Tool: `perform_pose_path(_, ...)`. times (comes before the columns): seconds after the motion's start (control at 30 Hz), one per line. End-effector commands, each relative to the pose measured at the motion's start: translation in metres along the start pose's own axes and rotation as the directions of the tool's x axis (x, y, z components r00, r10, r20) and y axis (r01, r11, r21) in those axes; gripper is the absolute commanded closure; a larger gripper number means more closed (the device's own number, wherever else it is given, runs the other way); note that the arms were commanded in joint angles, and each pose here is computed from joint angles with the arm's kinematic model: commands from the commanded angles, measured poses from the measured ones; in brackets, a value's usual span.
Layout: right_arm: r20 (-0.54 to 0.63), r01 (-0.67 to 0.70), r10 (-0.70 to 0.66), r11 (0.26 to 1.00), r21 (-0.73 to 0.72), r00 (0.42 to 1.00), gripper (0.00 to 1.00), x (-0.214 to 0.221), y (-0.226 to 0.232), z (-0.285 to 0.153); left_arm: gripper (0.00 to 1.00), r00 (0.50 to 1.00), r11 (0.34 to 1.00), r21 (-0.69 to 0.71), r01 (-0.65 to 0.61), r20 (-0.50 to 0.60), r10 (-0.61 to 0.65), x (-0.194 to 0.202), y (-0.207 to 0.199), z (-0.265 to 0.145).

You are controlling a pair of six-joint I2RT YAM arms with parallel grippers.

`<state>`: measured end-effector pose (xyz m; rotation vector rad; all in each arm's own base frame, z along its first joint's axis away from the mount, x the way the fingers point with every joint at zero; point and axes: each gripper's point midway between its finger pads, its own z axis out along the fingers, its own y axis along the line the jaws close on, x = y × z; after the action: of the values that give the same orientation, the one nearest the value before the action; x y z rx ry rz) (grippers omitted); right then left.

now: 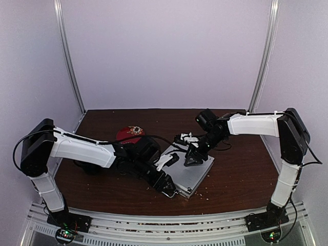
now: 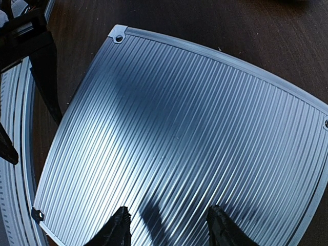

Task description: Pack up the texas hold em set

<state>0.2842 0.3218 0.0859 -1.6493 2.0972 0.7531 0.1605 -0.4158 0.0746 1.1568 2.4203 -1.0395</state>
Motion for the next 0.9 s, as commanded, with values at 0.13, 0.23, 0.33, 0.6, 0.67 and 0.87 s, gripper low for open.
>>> perform_pose_path(0.13, -0.123, -0.067, 0.061, 0.997, -0.048, 0.991, 0.48, 0.035, 0.008, 0.019, 0.41, 0.997, 0.999, 0.001, -0.048, 0.067, 0.048, -0.022, -0.003, 0.002)
perform_pose_path(0.23, -0.124, -0.067, 0.06, 0.997, -0.048, 0.991, 0.48, 0.035, 0.008, 0.019, 0.41, 0.997, 0.999, 0.003, -0.047, 0.064, 0.047, -0.021, -0.002, 0.002)
perform_pose_path(0.33, -0.126, -0.069, 0.062, 0.996, -0.049, 0.99, 0.48, 0.036, 0.008, 0.019, 0.41, 0.996, 0.998, 0.011, -0.063, 0.069, 0.062, -0.024, -0.008, -0.004)
perform_pose_path(0.6, -0.125, -0.067, 0.06, 0.996, -0.053, 0.99, 0.48, 0.036, 0.009, 0.019, 0.39, 0.976, 0.985, -0.019, -0.169, 0.135, 0.17, -0.028, -0.025, -0.052)
perform_pose_path(0.67, -0.125, -0.067, 0.06, 0.996, -0.051, 0.99, 0.48, 0.036, 0.008, 0.019, 0.4, 0.978, 0.986, -0.072, -0.15, 0.135, 0.159, -0.019, -0.014, -0.055)
perform_pose_path(0.87, -0.132, -0.069, 0.062, 0.996, -0.053, 0.989, 0.49, 0.037, 0.008, 0.021, 0.66, 0.991, 0.986, -0.147, -0.074, 0.098, 0.089, 0.009, 0.015, -0.039)
